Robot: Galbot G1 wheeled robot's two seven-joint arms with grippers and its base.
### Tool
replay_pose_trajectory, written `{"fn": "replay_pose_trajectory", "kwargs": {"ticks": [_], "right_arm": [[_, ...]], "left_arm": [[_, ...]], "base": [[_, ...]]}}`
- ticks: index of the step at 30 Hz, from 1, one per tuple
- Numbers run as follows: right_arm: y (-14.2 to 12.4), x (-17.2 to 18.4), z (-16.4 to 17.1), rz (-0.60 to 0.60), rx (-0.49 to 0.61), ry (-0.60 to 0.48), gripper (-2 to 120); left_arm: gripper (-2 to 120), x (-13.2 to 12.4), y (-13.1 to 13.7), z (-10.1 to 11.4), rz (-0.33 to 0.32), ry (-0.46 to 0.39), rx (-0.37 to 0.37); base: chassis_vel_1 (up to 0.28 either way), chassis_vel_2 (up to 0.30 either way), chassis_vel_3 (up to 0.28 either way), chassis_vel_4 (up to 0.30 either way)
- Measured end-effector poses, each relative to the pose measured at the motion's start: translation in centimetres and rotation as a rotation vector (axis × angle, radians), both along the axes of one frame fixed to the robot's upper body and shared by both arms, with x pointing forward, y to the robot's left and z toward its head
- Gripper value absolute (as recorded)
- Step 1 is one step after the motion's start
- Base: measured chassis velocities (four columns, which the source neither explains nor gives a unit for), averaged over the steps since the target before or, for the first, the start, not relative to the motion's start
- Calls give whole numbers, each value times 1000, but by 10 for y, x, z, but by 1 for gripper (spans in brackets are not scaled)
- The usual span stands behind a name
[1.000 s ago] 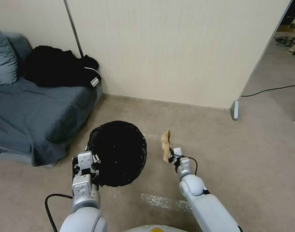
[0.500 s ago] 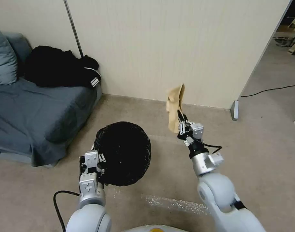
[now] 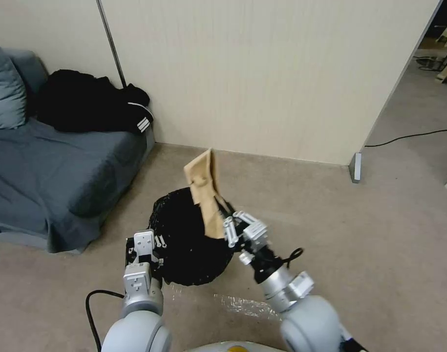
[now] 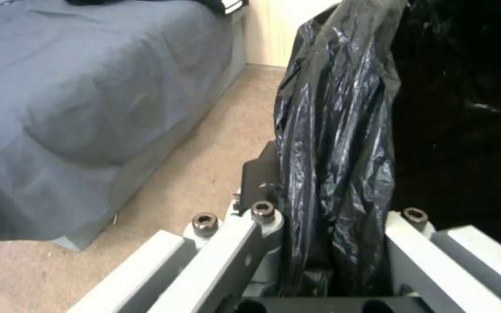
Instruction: Pick up the trash bin, then pick up the garbage from the floor and place it into the trash bin.
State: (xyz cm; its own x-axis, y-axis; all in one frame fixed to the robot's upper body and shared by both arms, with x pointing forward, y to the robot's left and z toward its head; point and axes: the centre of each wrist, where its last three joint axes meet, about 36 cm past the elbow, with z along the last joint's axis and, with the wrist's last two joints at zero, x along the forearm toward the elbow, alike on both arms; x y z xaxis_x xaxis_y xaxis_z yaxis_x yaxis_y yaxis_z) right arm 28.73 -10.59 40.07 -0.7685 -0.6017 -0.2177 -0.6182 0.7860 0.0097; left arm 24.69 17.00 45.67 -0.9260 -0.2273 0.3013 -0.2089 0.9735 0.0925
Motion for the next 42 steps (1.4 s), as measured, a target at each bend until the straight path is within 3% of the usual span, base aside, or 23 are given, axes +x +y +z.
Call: {"fn": "replay_pose_trajectory", "kwargs": {"ticks": [10,18,21,35,36,42], "right_arm": [[19,12,-42,7,-45,76,0],[25,9,-55,20,-65,98,2],[27,7,-57,27,-71,100,18],[24,-6,-53,46,-88,83,64],[23,-8,-52,46,-89,80,73],[19,-12,-47,42,-96,67,91]], "left_arm": [[1,-3,1,6,-10,-9,-5],[1,-2,1,8,-8,-13,-10],[1,0,1,8,-8,-17,-12],[1,8,0,2,-16,-14,-14],[1,8,0,1,-18,-12,-14],[1,9,0,1,-24,-13,-14]], "base": [[0,0,0,0],[0,0,0,0],[0,0,0,0],[0,0,0,0],[0,0,0,0],[0,0,0,0]]}}
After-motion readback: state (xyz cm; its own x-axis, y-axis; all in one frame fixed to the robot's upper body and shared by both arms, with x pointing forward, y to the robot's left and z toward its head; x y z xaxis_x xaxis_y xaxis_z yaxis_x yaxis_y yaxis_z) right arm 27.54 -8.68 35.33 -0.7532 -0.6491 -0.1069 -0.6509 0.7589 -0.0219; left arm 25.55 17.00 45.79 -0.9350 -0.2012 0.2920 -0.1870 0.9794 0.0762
